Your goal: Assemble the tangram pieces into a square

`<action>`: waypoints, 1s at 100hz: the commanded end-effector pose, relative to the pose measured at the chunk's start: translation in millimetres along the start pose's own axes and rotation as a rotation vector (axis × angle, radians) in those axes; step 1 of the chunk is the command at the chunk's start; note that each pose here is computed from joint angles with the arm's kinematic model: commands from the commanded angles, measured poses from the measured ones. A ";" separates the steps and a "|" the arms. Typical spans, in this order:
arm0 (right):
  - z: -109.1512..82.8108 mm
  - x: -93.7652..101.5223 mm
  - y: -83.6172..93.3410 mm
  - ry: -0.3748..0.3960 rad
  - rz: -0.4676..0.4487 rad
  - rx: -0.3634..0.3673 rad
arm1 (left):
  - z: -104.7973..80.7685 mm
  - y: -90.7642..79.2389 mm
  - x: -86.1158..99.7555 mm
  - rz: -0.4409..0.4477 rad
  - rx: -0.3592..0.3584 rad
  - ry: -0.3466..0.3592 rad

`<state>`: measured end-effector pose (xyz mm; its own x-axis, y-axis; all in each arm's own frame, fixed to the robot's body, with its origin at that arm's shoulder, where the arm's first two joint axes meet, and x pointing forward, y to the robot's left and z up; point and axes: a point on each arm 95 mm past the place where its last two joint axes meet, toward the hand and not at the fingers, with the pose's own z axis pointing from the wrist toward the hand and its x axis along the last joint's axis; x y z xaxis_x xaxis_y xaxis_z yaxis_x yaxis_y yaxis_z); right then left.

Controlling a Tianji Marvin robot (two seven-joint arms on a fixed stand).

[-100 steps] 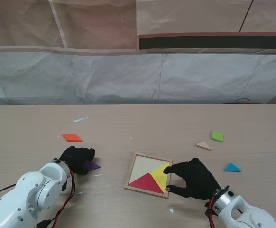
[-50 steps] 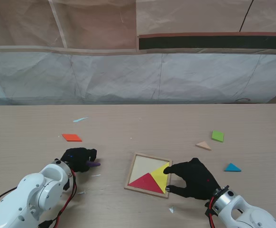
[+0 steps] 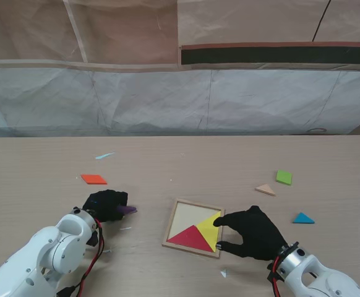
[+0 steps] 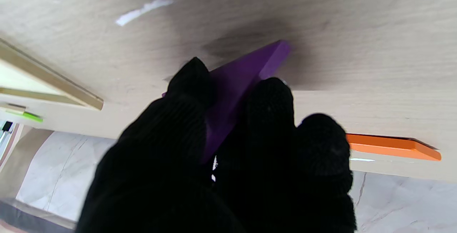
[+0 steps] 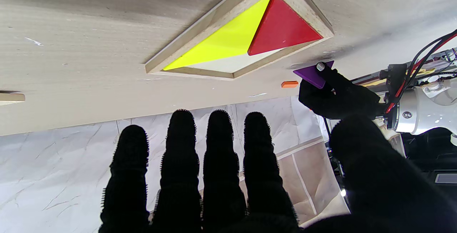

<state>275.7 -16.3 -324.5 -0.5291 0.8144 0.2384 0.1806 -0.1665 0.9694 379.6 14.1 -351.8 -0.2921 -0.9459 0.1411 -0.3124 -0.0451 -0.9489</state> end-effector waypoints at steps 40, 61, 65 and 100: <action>-1.0 2.6 -3.3 -0.003 0.005 0.012 | 25.7 -37.7 68.6 -0.222 0.055 0.161; -1.0 2.8 -2.8 0.000 0.005 0.009 | 44.6 -32.3 104.8 -0.233 0.014 0.223; -0.8 2.7 -2.7 0.000 0.005 0.007 | 47.8 -29.9 109.4 -0.224 0.009 0.231; 0.5 2.7 -2.9 0.003 0.010 0.010 | 73.5 -15.2 141.5 -0.264 -0.024 0.239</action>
<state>276.0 -16.1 -325.5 -0.5254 0.8152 0.2438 0.1809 -0.1729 0.9682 407.7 -133.2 -341.5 -0.4061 -0.8077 0.4274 -0.4149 -0.2538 -0.8738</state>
